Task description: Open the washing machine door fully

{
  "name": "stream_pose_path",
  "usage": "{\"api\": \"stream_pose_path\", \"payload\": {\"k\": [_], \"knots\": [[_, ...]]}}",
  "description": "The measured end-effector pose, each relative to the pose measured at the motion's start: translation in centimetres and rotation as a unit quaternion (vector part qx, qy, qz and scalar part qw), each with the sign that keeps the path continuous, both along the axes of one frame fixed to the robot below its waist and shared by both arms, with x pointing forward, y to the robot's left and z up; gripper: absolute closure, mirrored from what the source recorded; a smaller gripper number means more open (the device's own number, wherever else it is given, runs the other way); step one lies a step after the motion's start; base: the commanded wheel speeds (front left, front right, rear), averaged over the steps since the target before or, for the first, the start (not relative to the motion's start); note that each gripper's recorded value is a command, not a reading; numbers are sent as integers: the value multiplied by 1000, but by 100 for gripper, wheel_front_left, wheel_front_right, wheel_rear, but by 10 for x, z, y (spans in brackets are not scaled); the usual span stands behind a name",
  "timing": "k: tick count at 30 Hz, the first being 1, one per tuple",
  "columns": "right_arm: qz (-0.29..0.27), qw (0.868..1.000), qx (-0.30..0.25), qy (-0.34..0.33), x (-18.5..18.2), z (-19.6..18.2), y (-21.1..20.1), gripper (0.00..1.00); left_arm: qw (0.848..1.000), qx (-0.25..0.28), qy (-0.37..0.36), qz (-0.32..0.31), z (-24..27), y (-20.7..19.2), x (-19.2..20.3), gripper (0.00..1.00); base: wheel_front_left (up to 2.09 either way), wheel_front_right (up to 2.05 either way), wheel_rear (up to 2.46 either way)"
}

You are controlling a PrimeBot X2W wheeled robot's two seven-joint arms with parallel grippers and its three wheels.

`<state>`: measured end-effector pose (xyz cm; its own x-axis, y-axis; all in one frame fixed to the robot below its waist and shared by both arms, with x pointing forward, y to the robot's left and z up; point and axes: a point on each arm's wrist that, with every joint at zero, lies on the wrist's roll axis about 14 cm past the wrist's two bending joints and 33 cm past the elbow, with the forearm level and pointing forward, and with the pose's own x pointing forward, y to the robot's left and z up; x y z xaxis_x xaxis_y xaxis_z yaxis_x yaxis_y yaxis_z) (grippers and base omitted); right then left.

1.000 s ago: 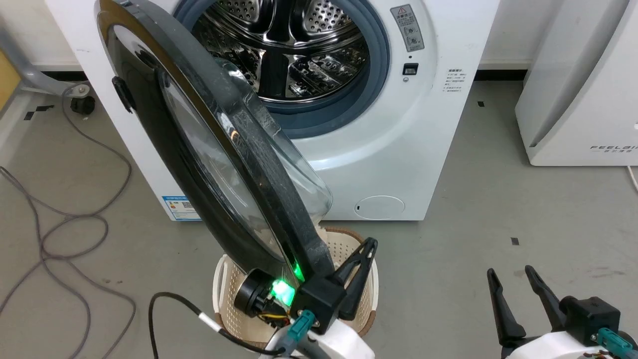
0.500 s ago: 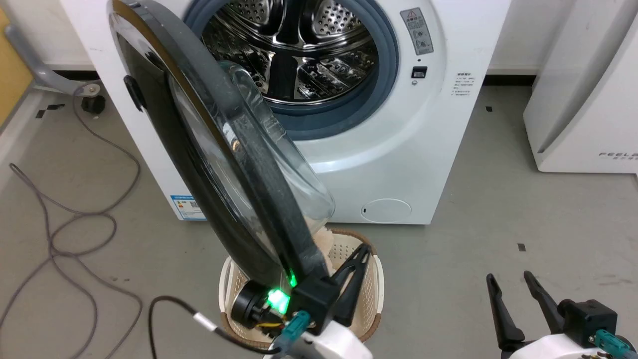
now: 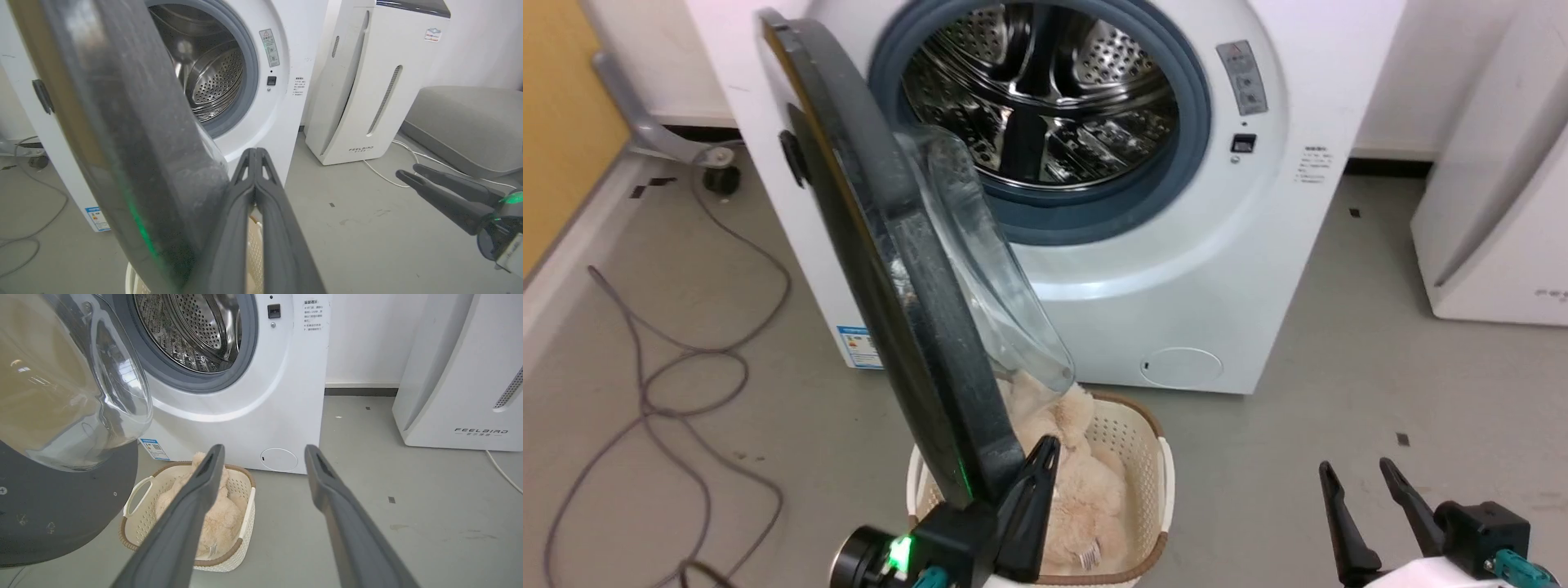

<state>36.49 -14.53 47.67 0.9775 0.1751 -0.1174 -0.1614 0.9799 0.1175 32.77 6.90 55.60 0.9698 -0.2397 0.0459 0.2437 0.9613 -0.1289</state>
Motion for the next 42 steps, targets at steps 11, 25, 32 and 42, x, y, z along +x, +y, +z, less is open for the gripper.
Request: {"api": "stream_pose_path", "payload": {"k": [11, 25, 32, 42], "knots": [[38, 999, 2, 0, 6, 1, 25, 0, 997, 16, 21, 70, -7, 43, -23, 100, 0, 0, 0], [75, 997, -1, 2, 18, 0, 50, 0, 977, 24, 31, 209, -19, 126, -42, 100, 0, 0, 0], [84, 996, -5, 1, 21, 0, 56, 0, 962, 22, 31, 271, -32, 181, -48, 100, 0, 0, 0], [82, 996, -11, -13, 22, 10, 54, 0, 936, 51, 39, 347, -52, 264, -53, 100, 0, 0, 0]]}}
